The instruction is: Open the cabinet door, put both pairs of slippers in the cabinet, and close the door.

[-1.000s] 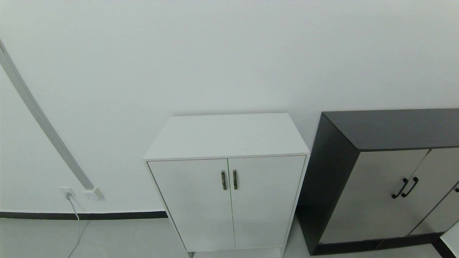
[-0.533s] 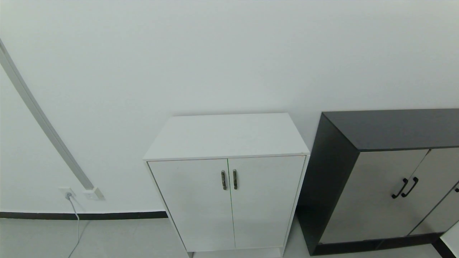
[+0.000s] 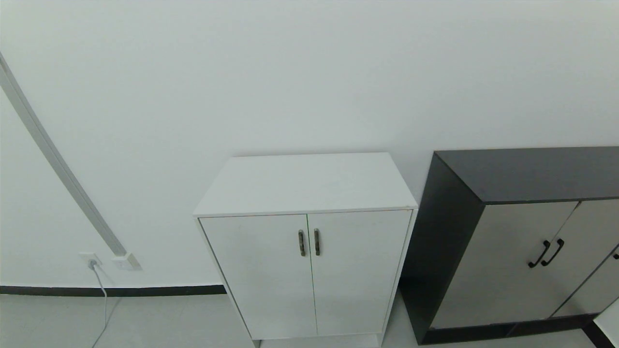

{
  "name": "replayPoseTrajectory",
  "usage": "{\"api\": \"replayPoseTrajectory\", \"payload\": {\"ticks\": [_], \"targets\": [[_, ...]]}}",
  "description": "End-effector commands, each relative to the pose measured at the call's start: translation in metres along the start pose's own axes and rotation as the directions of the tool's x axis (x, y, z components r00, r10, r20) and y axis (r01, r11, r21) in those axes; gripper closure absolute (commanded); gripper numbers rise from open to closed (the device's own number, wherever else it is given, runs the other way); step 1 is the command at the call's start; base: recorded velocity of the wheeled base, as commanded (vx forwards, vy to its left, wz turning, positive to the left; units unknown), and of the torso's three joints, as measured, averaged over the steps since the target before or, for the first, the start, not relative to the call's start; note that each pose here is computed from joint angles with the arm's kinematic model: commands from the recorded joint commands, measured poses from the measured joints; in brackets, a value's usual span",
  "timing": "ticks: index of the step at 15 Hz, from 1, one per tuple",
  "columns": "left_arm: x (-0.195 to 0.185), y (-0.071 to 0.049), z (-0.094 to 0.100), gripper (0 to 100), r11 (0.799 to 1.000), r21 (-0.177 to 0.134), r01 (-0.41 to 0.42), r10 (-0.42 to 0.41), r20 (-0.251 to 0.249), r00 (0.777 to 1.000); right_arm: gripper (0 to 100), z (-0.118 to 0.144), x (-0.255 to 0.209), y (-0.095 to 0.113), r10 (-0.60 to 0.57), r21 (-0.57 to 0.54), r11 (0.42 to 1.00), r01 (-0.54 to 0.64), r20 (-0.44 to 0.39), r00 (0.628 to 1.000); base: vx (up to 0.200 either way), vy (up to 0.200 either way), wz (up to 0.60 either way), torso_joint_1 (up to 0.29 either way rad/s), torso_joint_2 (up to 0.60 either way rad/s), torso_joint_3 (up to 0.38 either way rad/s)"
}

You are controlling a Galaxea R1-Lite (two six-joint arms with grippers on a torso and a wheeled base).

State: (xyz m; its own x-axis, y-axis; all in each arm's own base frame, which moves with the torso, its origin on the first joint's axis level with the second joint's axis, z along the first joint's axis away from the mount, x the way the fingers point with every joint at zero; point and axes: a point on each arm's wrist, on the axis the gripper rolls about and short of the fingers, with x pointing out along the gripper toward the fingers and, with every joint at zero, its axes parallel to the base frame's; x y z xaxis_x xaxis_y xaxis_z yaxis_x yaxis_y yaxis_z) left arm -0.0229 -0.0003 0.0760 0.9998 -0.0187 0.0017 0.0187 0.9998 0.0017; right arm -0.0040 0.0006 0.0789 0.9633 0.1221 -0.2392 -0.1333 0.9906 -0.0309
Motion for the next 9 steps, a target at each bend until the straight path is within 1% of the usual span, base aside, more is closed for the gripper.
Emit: {"api": "replayPoseTrajectory", "payload": {"ticks": [1,3,4,6,9], "targets": [[0.0001,0.0,0.0,100,1.0,0.0,0.0,0.0,-0.002,1.0,100,-0.0029,-0.0085,0.0011,-0.052,0.015,0.999,0.051,0.115,0.992,0.0,0.0,0.0,0.0,0.0,0.0],[0.0001,0.0,0.0,100,1.0,-0.002,0.0,0.0,-0.002,1.0,100,-0.0044,-0.0118,0.0022,-0.094,0.026,0.996,0.091,0.16,0.983,0.0,0.0,0.0,0.0,0.0,0.0],[0.0001,0.0,0.0,100,1.0,-0.002,0.0,0.0,-0.002,1.0,100,-0.0059,-0.0146,0.0028,-0.105,0.04,0.994,0.099,0.199,0.974,0.0,0.0,0.0,0.0,0.0,0.0],[0.0001,0.0,0.0,100,1.0,-0.002,0.0,0.0,-0.002,1.0,100,-0.0072,-0.0174,0.0031,-0.101,0.054,0.994,0.091,0.239,0.966,0.0,0.0,0.0,0.0,0.0,0.0],[0.0001,0.0,0.0,100,1.0,-0.003,-0.002,0.002,-0.002,1.0,100,-0.007,-0.0175,0.0027,-0.117,0.117,0.989,0.091,0.242,0.963,0.0,0.0,0.0,0.0,0.0,0.0]]}}
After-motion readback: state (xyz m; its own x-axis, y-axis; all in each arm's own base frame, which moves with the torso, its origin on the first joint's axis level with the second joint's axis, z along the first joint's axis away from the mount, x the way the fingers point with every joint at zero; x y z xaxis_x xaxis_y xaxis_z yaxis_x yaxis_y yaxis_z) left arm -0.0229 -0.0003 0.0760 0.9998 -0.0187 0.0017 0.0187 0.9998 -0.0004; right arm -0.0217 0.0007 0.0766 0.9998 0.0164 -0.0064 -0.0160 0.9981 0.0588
